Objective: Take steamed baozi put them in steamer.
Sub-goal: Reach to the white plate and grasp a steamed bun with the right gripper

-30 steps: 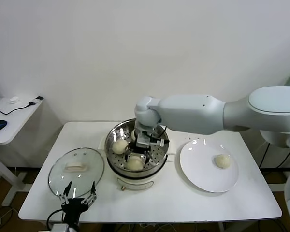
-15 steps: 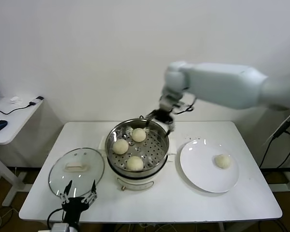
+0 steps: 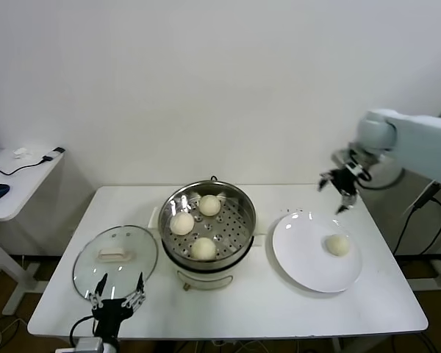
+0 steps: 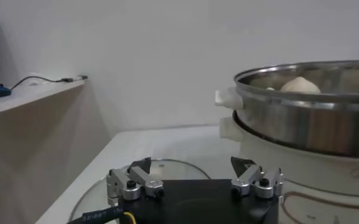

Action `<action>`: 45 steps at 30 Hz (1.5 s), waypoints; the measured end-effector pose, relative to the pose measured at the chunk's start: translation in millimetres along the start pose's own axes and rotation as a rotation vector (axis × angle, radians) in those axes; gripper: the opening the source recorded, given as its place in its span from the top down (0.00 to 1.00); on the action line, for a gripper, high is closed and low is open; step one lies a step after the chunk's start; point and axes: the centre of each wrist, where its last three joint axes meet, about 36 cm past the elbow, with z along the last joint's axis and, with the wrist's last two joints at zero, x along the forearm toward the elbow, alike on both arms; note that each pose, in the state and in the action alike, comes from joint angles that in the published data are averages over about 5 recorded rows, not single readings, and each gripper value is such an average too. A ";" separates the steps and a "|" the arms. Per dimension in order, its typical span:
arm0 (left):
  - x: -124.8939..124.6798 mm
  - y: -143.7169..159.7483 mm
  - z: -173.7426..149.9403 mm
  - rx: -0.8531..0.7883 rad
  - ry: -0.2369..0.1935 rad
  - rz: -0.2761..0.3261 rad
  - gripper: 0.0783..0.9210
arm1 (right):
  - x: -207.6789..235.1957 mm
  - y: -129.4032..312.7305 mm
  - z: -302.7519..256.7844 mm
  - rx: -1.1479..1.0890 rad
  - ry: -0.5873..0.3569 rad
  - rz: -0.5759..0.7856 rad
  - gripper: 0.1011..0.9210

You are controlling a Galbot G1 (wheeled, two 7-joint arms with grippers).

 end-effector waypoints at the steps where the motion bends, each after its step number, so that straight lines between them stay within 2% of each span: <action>1: 0.2 -0.2 0.6 -0.001 0.002 0.000 0.12 | -8.1 4.8 5.9 -0.023 0.007 -0.003 0.12; 16: 3.5 -1.9 6.9 -0.003 0.017 -0.007 0.12 | -105.7 45.2 35.9 -0.191 0.075 -0.028 0.12; 29: 2.7 -4.6 8.9 0.005 0.017 -0.006 0.12 | -148.2 47.1 21.7 -0.222 0.093 -0.007 0.13; 33: 2.5 -5.1 8.7 0.005 0.017 -0.006 0.12 | -153.3 45.8 17.1 -0.219 0.097 -0.007 0.18; 40: 2.0 -5.1 8.1 0.003 0.019 -0.004 0.12 | -154.2 46.6 14.7 -0.218 0.099 -0.014 0.34; 45: 3.3 -4.5 7.5 -0.002 0.020 -0.002 0.12 | -144.8 44.7 13.2 -0.219 0.098 -0.014 0.40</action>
